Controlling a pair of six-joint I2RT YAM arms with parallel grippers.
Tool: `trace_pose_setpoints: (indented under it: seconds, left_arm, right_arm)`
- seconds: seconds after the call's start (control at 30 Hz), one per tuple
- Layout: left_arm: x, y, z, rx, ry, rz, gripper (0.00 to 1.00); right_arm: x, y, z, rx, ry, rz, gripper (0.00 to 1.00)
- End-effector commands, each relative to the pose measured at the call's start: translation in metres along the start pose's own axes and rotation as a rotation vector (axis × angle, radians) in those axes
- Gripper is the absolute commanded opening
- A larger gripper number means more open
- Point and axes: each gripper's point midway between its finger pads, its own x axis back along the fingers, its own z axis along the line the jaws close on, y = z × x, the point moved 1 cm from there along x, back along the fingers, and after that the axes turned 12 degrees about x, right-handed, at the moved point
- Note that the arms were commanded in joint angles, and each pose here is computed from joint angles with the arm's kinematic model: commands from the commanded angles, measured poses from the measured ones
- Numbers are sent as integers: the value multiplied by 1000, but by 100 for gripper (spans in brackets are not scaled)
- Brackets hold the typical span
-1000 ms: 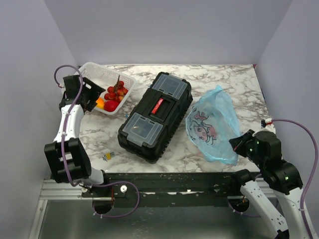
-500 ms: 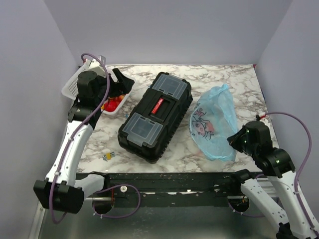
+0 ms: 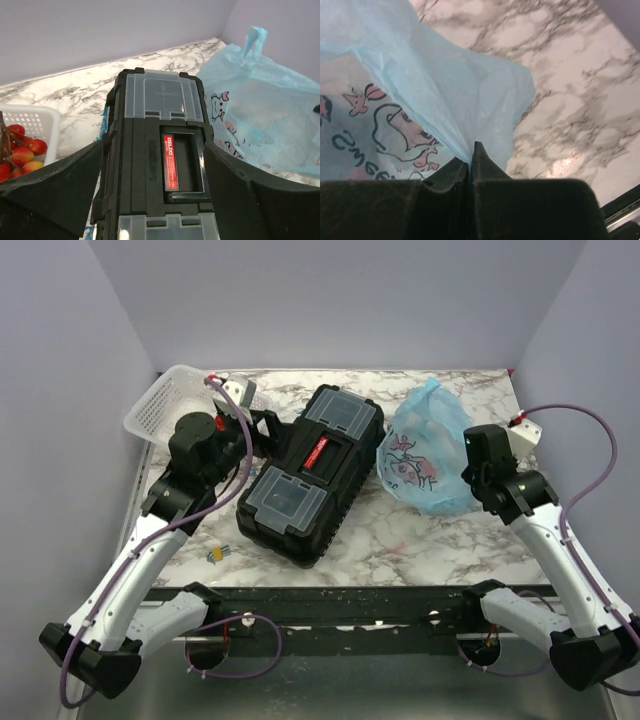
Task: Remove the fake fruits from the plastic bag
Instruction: Move the plastic bag to the center of the board.
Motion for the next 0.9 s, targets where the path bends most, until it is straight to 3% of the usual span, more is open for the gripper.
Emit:
trace_pose_setpoints:
  seconds: [0.0, 0.1, 0.2, 0.37, 0.53, 0.63, 0.7, 0.73, 0.8, 0.87]
  left_arm:
    - [23, 19, -12, -139, -2, -146, 80]
    - [33, 24, -16, -189, 3, -209, 80]
    - [40, 29, -17, -200, 8, -253, 80]
    - [51, 40, -19, -182, 15, -295, 80]
    - [77, 65, -38, -143, -51, -363, 81]
    - [104, 89, -54, -112, -112, -436, 82]
    - [124, 104, -63, -103, -145, -491, 83]
    - [136, 112, -65, -98, -154, -523, 85]
    - [159, 124, -67, -85, -162, -589, 90]
    - [182, 135, -66, -75, -162, -660, 96]
  right_arm:
    - [-6, 42, -24, 87, -197, -151, 9]
    - [-4, 46, -40, 140, -299, -154, 12]
    - [8, 53, -52, 139, -330, -173, 29]
    - [34, 67, -40, 133, -126, -209, 53]
    - [76, 84, -29, 158, 99, -250, 69]
    - [110, 100, -35, 144, 189, -321, 82]
    - [136, 113, -41, 126, 255, -397, 83]
    - [150, 118, -45, 113, 284, -439, 84]
    - [176, 132, -58, 70, 319, -532, 96]
    - [203, 145, -75, 17, 329, -622, 97]
